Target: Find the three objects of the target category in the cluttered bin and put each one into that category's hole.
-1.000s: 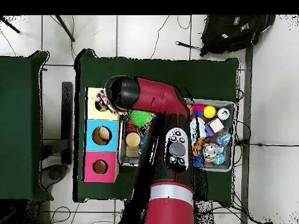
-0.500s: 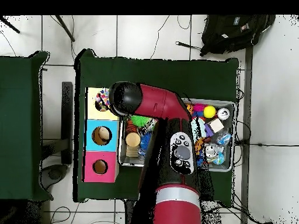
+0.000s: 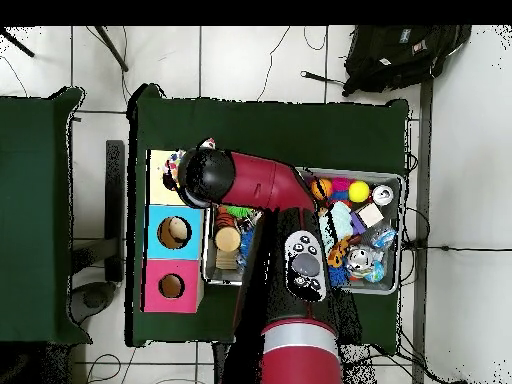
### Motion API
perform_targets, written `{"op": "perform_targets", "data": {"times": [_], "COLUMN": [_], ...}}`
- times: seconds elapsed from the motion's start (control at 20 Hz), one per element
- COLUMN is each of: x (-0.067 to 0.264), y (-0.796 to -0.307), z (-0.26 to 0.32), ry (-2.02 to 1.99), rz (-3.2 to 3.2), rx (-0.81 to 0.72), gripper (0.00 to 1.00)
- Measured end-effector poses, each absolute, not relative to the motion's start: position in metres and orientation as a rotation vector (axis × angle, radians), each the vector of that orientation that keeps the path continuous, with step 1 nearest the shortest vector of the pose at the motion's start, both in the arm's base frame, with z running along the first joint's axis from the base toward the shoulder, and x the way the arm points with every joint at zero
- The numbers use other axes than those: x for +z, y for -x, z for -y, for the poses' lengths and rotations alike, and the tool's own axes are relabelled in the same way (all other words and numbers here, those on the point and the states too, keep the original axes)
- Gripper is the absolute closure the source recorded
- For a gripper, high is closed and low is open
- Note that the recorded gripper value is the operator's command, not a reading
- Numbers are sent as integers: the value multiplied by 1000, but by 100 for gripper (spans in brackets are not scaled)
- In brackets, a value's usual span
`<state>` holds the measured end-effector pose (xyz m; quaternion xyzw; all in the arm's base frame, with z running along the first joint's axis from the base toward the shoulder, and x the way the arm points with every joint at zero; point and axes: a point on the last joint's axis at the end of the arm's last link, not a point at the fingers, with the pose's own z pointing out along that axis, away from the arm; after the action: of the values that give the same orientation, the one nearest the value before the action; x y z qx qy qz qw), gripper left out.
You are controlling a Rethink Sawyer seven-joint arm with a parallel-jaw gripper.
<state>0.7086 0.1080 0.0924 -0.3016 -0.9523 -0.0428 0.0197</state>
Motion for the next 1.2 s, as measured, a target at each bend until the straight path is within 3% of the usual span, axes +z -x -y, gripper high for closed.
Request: {"op": "perform_targets", "data": {"times": [1.2], "x": [87], "y": [-698], "z": [-165], "ry": [835], "rz": [3041], "rx": [-147], "gripper": [100]}}
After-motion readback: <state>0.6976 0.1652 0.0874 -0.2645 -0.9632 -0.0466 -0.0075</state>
